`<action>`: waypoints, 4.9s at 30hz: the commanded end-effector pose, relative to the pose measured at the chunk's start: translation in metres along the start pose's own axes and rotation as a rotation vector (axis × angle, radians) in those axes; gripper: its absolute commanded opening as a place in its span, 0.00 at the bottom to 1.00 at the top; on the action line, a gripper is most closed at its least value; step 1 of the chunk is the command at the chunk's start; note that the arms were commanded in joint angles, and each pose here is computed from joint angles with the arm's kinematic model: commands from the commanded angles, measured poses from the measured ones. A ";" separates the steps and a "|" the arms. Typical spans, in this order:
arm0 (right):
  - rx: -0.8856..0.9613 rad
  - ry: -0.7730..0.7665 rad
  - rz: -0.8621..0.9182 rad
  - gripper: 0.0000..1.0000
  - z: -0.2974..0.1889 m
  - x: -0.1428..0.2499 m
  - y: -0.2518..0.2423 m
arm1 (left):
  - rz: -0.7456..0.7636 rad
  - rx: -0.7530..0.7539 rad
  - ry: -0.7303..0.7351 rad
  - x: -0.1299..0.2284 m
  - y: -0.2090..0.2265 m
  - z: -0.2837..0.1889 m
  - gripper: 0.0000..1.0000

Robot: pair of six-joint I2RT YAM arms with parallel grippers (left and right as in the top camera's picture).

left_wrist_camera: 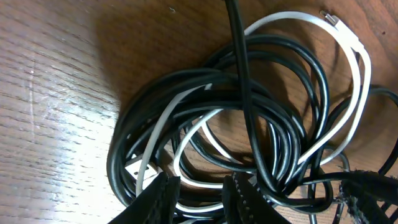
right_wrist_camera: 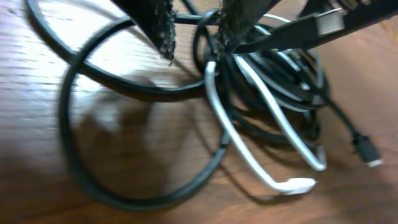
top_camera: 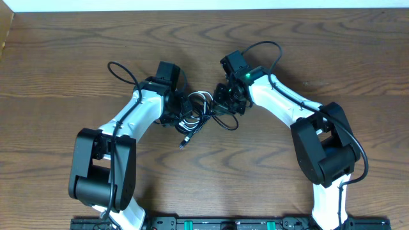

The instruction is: Untangle cables

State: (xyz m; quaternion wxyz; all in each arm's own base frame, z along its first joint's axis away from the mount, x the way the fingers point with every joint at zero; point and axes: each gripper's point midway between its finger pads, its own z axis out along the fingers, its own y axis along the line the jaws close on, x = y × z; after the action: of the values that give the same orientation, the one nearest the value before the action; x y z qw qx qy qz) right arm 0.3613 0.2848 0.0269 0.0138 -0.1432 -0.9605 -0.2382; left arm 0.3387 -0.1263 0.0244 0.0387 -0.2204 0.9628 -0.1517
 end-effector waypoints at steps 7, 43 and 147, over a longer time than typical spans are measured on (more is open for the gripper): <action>0.009 -0.002 0.042 0.26 -0.002 0.009 -0.003 | -0.006 -0.015 0.002 0.000 0.002 0.003 0.29; -0.146 0.165 0.233 0.21 0.016 0.048 0.023 | -0.081 -0.096 0.045 0.021 0.032 0.017 0.08; -0.370 -0.195 -0.361 0.31 0.016 -0.018 0.076 | 0.065 -0.126 0.041 0.010 0.045 0.028 0.08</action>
State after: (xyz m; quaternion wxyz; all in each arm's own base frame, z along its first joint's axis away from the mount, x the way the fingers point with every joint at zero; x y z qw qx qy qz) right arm 0.3933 0.3612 0.0590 -0.1406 0.0230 -0.8967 -0.4192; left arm 0.3258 -0.1152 -0.0021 0.0242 -0.1787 0.9747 -0.1322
